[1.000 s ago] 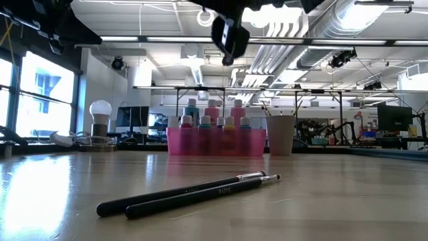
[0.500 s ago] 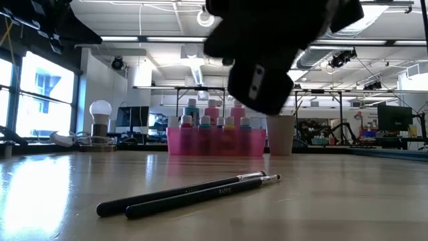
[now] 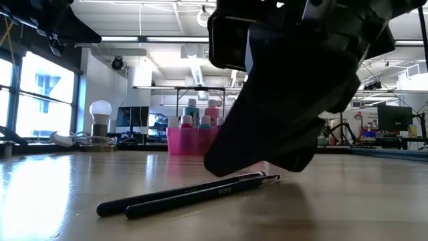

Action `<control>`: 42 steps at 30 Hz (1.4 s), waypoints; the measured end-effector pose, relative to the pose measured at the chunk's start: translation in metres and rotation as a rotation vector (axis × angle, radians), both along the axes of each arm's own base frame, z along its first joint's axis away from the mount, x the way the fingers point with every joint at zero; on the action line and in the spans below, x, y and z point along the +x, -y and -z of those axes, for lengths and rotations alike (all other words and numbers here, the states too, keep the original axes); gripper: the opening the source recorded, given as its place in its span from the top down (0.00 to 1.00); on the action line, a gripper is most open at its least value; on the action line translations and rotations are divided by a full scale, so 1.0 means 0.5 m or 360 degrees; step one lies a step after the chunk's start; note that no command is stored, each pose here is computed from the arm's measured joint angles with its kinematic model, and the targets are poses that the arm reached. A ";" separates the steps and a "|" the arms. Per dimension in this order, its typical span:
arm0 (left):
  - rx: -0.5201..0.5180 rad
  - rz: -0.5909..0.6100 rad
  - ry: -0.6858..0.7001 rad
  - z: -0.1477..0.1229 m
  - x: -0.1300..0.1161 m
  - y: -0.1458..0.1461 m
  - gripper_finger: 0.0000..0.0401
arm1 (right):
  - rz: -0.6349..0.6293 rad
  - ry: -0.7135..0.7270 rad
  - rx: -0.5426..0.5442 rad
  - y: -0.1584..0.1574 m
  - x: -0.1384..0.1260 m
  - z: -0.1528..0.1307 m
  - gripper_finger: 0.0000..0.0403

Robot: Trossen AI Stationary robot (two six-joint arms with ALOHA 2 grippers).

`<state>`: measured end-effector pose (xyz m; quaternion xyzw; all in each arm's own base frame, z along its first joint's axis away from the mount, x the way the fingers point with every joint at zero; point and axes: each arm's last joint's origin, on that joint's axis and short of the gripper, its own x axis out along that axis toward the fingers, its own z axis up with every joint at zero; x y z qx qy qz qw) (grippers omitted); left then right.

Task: Pick & Place Paint Supplies
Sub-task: Move the silver paintbrushes to the middle left of the table

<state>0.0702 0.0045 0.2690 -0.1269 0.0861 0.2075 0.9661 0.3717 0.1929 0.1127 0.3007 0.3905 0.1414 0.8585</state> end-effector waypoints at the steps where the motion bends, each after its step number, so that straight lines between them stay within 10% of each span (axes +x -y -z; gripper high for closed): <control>1: -0.0006 -0.0002 0.0002 0.000 0.000 0.000 1.00 | 0.0020 -0.0001 -0.0019 0.000 -0.001 0.002 1.00; 30: -0.0006 -0.0003 -0.0002 0.001 0.000 0.000 1.00 | 0.0517 -0.0036 -0.0341 0.103 0.031 0.017 1.00; 42: -0.0079 0.0064 -0.0051 0.009 -0.001 0.003 1.00 | 0.0305 0.0057 -0.0201 0.168 0.046 -0.057 1.00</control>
